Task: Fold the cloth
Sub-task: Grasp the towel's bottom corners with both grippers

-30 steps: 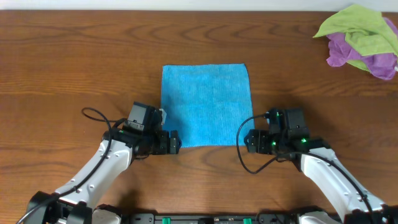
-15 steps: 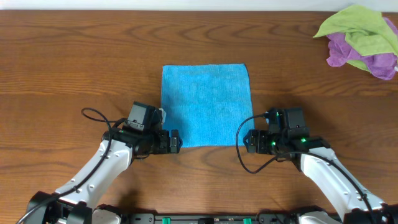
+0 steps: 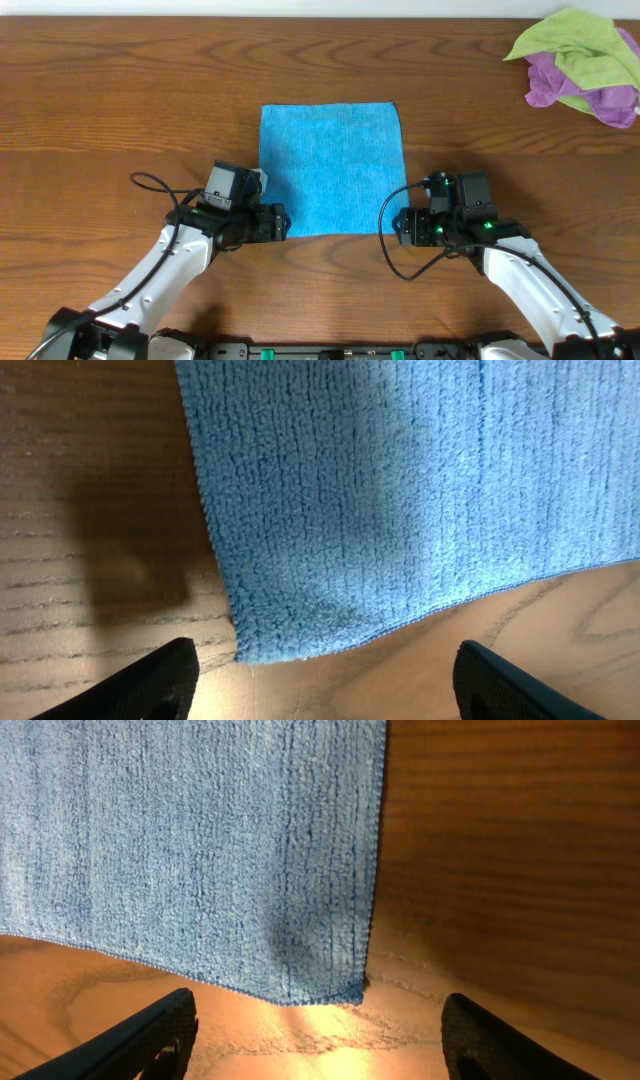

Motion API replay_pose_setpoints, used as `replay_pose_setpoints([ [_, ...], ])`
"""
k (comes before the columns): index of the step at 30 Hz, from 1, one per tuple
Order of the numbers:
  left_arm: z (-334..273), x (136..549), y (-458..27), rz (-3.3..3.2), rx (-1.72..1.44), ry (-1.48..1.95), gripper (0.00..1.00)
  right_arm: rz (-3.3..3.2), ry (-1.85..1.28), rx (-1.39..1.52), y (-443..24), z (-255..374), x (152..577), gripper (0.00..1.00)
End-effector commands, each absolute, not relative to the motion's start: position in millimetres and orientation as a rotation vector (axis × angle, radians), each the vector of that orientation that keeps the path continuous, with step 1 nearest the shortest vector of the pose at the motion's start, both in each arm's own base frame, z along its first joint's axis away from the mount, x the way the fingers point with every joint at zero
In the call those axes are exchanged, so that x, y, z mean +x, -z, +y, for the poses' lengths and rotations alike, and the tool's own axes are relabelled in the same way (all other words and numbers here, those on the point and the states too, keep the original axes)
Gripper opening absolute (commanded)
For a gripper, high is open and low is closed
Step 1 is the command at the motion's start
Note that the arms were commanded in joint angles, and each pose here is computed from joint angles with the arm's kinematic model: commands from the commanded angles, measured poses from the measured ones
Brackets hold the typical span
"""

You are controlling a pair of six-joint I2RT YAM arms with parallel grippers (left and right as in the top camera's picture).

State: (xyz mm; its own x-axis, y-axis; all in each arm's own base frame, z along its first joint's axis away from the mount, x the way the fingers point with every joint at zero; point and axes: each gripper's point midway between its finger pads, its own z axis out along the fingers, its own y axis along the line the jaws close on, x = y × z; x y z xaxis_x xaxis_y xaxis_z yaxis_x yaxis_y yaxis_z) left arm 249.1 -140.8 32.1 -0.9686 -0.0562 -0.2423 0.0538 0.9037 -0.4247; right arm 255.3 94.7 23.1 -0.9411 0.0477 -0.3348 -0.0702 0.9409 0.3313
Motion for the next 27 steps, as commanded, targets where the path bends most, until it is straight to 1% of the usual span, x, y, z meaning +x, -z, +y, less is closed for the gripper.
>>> replay_pose_setpoints([
  [1, -138.5, 250.1, -30.0, 2.819, 0.006, 0.61, 0.83, 2.746, -0.461, -0.042, -20.0, 87.4, 258.0, 0.8],
  [4, -134.9, 249.9, -27.8, 2.827, -0.006, 0.589, 0.83, 2.765, -0.468, -0.008, -13.8, 80.8, 258.3, 0.8],
  [9, -131.5, 245.7, -20.3, 2.867, -0.031, 0.624, 0.82, 2.785, -0.597, 0.011, -1.7, 85.2, 259.3, 0.78],
  [18, -134.3, 238.4, -11.3, 2.914, -0.048, 0.688, 0.81, 2.778, -0.622, -0.004, -0.5, 88.3, 261.0, 0.8],
  [24, -135.4, 234.9, -3.8, 2.945, -0.055, 0.699, 0.81, 2.835, -0.644, 0.001, 3.4, 89.5, 246.6, 0.78],
  [27, -135.7, 235.7, 0.0, 2.951, -0.057, 0.699, 0.82, 2.835, -0.667, -0.001, 2.7, 91.9, 245.4, 0.75],
])
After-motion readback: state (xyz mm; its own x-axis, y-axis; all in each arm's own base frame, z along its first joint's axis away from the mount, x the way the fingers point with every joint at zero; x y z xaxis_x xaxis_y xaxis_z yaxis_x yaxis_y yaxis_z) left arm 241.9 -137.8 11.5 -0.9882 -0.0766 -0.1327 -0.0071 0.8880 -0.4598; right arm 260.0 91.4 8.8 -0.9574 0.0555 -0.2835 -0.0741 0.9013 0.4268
